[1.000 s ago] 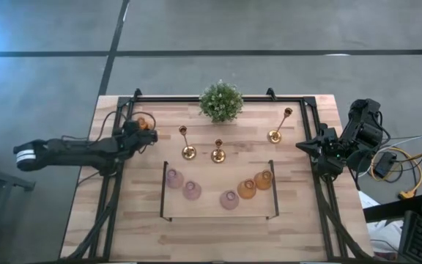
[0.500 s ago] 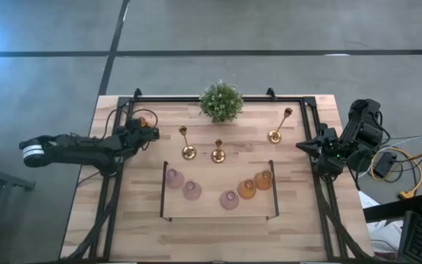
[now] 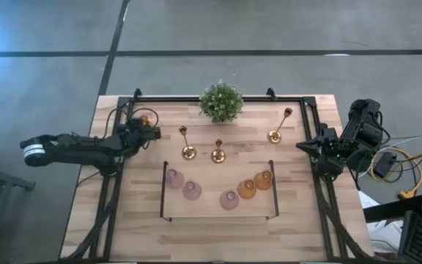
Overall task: Pick & Place candle stick holders
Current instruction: Put the yellow candle holder on the shelf
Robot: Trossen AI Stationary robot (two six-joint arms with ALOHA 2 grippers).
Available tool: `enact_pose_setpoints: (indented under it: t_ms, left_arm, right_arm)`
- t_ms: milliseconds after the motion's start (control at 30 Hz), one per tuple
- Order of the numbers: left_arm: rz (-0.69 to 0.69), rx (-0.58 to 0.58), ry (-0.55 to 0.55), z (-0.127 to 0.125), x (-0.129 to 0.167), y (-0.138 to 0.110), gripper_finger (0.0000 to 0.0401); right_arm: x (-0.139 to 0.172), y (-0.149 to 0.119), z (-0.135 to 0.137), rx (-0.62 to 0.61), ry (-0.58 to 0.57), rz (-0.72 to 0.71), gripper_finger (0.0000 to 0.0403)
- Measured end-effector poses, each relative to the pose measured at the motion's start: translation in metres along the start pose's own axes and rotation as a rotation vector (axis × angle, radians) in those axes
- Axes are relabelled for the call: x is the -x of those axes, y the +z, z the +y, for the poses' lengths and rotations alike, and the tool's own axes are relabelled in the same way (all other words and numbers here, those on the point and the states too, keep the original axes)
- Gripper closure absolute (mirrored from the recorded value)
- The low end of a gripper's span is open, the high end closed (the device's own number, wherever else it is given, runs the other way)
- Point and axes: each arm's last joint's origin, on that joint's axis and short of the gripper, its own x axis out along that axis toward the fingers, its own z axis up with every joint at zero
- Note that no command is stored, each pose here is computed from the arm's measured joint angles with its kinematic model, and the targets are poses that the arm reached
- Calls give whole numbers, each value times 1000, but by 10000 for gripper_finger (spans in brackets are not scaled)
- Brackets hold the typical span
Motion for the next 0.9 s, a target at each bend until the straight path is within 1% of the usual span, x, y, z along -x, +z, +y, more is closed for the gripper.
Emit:
enact_pose_setpoints:
  t_ms: [200, 633, 900]
  left_arm:
    - [15, 6, -27, -1, 0, 0, 300]
    - [61, 55, -174, -4, 8, 8, 300]
    - [106, 45, -306, -8, 14, 9, 300]
  right_arm:
    - [0, 0, 0, 0, 0, 0, 394]
    - [0, 0, 0, 0, 0, 0, 394]
    - [0, 0, 0, 0, 0, 0, 394]
